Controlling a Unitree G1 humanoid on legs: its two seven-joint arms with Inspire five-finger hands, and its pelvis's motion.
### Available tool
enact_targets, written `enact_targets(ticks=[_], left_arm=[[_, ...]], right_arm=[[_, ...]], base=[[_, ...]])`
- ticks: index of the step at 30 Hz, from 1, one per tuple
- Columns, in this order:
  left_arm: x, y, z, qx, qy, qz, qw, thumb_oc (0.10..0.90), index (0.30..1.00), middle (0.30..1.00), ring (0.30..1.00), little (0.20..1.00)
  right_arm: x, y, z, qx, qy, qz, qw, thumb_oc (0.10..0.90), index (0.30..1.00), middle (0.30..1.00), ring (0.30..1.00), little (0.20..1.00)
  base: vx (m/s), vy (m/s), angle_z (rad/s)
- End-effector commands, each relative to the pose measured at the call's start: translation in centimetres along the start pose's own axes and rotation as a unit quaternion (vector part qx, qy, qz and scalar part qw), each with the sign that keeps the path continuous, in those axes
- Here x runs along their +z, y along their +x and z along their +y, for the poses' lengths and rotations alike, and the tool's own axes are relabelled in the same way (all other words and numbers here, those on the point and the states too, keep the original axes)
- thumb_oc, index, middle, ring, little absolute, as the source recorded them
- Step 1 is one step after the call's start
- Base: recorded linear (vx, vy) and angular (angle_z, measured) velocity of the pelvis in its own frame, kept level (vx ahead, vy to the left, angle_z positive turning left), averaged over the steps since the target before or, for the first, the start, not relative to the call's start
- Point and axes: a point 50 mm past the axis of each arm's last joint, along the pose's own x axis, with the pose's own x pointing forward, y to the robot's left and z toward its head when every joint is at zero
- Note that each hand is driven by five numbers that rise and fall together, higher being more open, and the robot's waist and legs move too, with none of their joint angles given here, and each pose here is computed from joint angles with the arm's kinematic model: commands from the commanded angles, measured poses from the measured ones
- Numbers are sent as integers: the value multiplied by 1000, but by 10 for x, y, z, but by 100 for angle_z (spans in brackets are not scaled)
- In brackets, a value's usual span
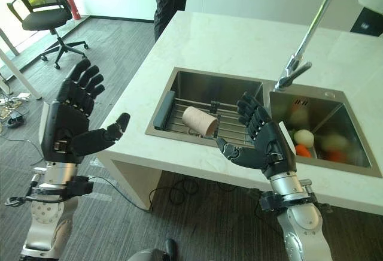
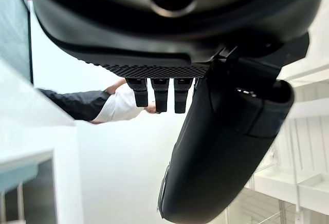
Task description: Place the dishes in the dishwasher.
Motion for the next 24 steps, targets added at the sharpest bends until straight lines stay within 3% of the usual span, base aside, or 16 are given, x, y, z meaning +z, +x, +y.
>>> enact_targets(ticks=[1,7,19,24], left_arm=[[45,17,-9,-51,27,-132,990,800,900,900,900,900],[51,16,-6,-47,43,-136,989,800,900,900,900,900],[49,19,-17,-78,25,-132,988,800,900,900,900,900],[48,20,-15,-96,56,-126,986,800,900,900,900,900]], right_arm=[[35,19,6,34,-22,-111,993,800,900,900,900,900],[39,25,5,45,-16,-120,992,800,900,900,900,900],[36,29,0,44,-34,-96,994,800,900,900,900,900],[37,29,-4,50,-46,-83,994,800,900,900,900,900]], base=[[67,-19,-58],[67,-98,-64],[171,-215,-10],[70,23,-23]])
